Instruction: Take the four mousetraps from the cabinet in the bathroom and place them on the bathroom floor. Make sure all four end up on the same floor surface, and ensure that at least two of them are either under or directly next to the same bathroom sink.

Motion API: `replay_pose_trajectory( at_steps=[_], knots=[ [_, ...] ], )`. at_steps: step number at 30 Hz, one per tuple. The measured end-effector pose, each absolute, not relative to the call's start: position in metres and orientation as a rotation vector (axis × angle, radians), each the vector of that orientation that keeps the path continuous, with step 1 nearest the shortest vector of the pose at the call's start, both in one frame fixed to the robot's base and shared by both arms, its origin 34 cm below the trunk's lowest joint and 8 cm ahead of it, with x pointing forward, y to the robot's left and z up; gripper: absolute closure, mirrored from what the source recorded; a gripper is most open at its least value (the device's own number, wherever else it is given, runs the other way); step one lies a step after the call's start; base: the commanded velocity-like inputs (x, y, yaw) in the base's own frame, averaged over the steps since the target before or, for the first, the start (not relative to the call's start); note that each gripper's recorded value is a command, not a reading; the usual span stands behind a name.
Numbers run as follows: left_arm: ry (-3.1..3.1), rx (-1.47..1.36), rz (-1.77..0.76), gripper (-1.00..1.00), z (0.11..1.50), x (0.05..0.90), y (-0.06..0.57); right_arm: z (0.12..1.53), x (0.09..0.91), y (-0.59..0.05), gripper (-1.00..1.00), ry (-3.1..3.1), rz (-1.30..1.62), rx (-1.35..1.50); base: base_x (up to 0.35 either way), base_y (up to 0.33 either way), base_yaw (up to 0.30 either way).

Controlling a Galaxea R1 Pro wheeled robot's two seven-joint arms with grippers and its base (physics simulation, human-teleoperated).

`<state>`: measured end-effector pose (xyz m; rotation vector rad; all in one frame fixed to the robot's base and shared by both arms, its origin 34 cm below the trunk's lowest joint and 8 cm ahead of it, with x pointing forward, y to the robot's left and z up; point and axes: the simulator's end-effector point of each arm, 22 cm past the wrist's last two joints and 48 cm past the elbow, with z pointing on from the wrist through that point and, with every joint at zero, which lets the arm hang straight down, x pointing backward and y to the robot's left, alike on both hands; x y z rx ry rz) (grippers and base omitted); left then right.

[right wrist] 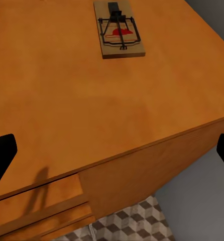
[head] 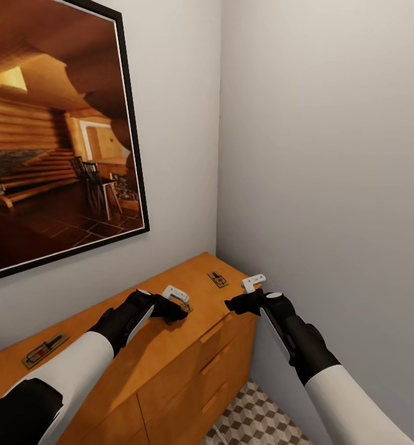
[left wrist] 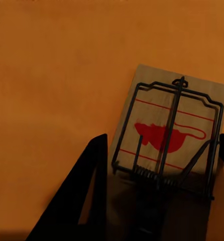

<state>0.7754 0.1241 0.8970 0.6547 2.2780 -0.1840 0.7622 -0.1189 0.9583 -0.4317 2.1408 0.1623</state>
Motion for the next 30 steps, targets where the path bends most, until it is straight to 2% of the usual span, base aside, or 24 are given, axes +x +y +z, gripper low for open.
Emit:
replay_pose_trajectory(
  at_steps=[30],
  knots=[
    [2.289,0.678,-0.16,1.0,0.898,0.773,0.126,0.961,0.756,-0.106,-1.0,2.138,0.154,-0.487,0.0,0.0,0.0]
  ],
)
